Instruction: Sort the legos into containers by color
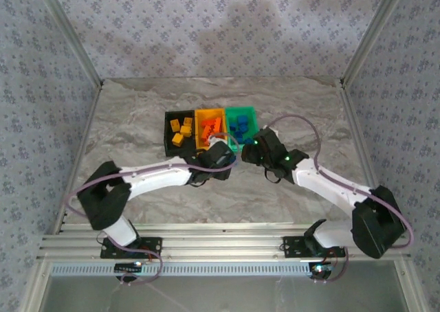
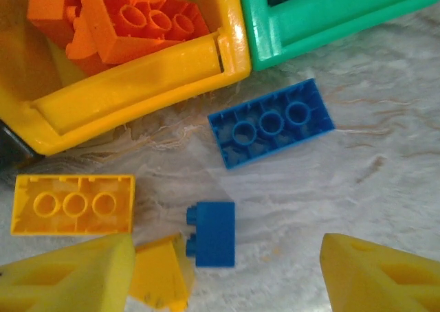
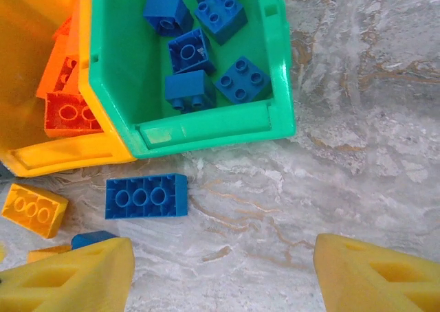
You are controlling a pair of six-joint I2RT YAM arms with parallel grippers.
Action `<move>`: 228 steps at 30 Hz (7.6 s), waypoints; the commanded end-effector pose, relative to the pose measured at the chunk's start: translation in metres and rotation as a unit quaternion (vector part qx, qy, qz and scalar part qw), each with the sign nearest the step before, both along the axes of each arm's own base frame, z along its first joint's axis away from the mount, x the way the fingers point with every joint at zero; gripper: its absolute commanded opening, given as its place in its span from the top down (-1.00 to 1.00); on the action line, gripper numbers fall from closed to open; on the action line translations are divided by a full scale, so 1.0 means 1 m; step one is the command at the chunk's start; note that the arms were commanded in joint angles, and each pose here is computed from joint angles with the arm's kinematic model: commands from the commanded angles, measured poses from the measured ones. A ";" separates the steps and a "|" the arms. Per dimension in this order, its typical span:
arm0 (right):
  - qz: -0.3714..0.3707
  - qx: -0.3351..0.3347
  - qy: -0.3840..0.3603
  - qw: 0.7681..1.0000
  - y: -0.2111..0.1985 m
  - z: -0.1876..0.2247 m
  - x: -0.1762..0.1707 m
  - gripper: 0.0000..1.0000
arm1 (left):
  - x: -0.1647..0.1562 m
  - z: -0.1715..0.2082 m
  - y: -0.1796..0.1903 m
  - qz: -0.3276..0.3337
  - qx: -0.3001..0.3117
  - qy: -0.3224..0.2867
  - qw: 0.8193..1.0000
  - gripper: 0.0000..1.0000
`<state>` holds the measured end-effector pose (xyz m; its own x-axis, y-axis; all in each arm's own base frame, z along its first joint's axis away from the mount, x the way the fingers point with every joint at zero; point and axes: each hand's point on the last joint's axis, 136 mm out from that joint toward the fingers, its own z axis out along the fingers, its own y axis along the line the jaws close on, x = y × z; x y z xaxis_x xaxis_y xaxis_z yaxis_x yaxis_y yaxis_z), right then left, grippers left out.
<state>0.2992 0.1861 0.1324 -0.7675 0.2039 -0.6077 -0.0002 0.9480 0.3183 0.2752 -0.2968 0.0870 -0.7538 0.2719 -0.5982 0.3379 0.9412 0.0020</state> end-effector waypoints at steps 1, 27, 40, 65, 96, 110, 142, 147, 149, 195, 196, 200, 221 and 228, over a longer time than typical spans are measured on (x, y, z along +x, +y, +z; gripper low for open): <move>-0.022 0.016 -0.016 0.999 -0.009 0.008 -0.003 -0.43 | 0.013 -0.004 0.005 -0.010 0.071 -0.022 0.997 -0.38; -0.051 0.043 -0.034 0.997 -0.035 0.020 -0.008 -0.46 | 0.000 -0.060 0.002 -0.018 0.102 0.030 0.994 0.12; -0.065 0.046 -0.036 0.996 -0.043 0.021 -0.010 -0.46 | -0.010 -0.023 -0.006 -0.021 0.061 0.004 0.998 0.48; -0.082 0.047 -0.002 0.996 -0.055 -0.014 -0.027 -0.46 | 0.142 0.071 -0.089 0.007 -0.116 -0.025 0.993 0.47; 0.014 0.021 -0.007 1.000 0.021 -0.025 -0.018 -1.00 | 0.009 0.153 0.003 0.011 -0.293 -0.084 0.952 -0.99; 0.044 -0.093 0.008 0.995 0.083 -0.065 0.019 -1.00 | -0.056 0.087 0.110 0.114 -0.277 -0.071 0.951 -0.99; 0.101 -0.057 -0.020 0.993 0.088 -0.018 -0.014 -0.18 | -0.069 0.057 0.153 0.170 -0.240 -0.075 0.953 -0.99; 0.056 -0.039 -0.040 0.997 0.067 0.023 0.020 -0.18 | -0.071 0.052 0.155 0.174 -0.241 -0.070 0.952 -0.99; 0.037 -0.033 -0.034 0.998 0.061 0.027 0.042 -0.18 | -0.072 0.051 0.156 0.176 -0.241 -0.068 0.952 -0.99; 0.218 -0.116 0.044 0.968 0.183 -0.085 -0.024 -0.69 | -0.081 0.059 0.190 0.217 -0.237 -0.086 0.943 -0.99; 0.219 -0.120 0.046 0.967 0.185 -0.088 -0.024 -0.65 | -0.081 0.059 0.191 0.218 -0.238 -0.086 0.943 -0.99; 0.222 -0.127 0.047 0.966 0.189 -0.094 -0.022 -0.41 | -0.082 0.058 0.191 0.218 -0.239 -0.085 0.943 -0.99; 0.246 -0.044 -0.029 0.968 0.208 0.002 -0.028 0.33 | -0.083 0.061 0.193 0.220 -0.244 -0.087 0.940 -0.99; 0.235 -0.002 -0.066 0.970 0.233 0.044 0.025 0.31 | -0.084 0.056 0.191 0.221 -0.262 -0.081 0.936 -0.99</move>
<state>0.3040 0.4117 0.1694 -0.7019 -0.1591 -0.6943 -0.4629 0.8428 0.2748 0.1916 -0.1073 0.1474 -0.6090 -0.3932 -0.6888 -0.0382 0.8820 -0.4698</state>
